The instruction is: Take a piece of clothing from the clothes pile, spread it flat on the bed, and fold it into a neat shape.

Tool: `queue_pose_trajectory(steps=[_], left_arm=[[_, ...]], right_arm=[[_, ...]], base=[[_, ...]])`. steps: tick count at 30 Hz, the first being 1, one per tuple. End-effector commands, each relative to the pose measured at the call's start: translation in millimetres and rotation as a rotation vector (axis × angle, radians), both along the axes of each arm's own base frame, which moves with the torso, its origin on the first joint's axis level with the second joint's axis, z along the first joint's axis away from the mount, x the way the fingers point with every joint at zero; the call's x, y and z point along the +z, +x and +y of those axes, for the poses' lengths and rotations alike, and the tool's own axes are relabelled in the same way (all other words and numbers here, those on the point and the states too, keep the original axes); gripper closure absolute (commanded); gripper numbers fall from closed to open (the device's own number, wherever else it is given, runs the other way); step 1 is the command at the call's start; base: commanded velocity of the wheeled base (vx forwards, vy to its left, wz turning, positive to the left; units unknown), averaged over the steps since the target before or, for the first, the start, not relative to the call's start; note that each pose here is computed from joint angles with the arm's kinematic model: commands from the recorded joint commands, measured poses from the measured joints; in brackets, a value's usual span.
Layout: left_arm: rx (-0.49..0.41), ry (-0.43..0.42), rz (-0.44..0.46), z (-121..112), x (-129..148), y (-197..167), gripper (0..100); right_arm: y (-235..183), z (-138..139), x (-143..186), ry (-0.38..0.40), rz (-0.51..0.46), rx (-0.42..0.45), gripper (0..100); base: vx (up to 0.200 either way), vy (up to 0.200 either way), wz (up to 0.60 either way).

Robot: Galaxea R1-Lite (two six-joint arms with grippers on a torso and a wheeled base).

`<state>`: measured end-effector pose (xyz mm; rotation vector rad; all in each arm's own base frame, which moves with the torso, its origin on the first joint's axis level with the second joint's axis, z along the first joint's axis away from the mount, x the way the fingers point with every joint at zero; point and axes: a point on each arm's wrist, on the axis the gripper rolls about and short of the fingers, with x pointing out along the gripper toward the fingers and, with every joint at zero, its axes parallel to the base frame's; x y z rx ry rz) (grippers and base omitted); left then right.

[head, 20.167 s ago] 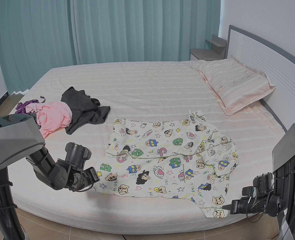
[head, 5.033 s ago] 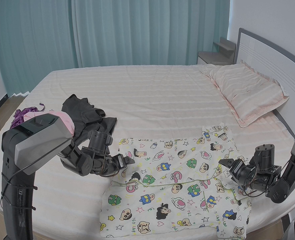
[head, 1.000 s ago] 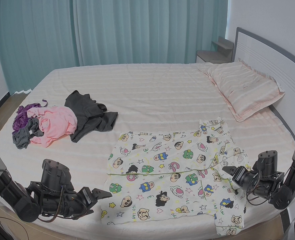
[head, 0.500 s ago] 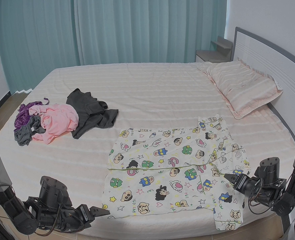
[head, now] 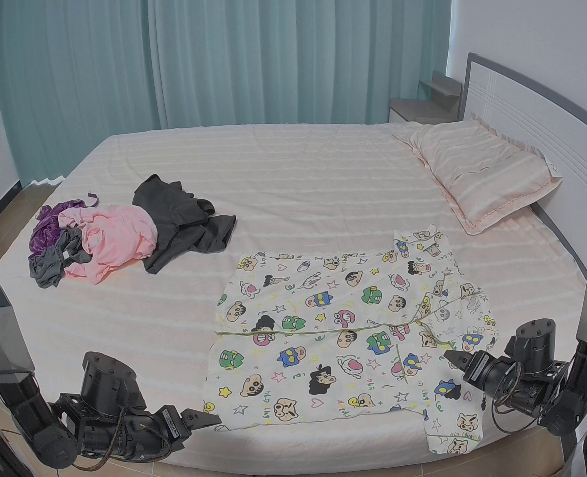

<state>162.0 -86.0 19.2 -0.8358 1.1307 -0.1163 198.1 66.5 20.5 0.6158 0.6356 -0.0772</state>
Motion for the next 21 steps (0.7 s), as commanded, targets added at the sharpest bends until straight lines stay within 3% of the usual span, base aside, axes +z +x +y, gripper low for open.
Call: queue_pose_trajectory(steps=[1, 11, 14, 17, 21], left_arm=[[0.008, 0.017, 0.012, 0.5, -3.0, -0.6, 0], [-0.012, 0.017, -0.010, -8.4, -5.5, 7.8, 0], [0.015, 0.058, -0.056, -18.4, -12.8, 23.9, 0], [0.103, 0.181, -0.103, -31.4, -34.0, 46.5, 0], [0.030, 0.243, -0.123, -41.4, -43.7, 46.5, 0]], right_arm=[[-2.1, -0.6, -7.4, -0.011, 0.025, 0.002, 0], [-0.8, -0.2, -9.7, -0.012, 0.025, 0.001, 0], [-0.8, -0.4, -7.0, -0.014, 0.010, -0.006, 0], [-0.7, -0.4, -6.0, -0.023, 0.001, -0.015, 0], [1.3, -0.1, -4.6, -0.018, -0.025, -0.018, 0]], base=[[-0.200, 0.000, 0.00], [-0.020, 0.000, 0.00], [0.000, 0.000, 0.00], [0.000, 0.000, 0.00], [0.000, 0.000, 0.00]])
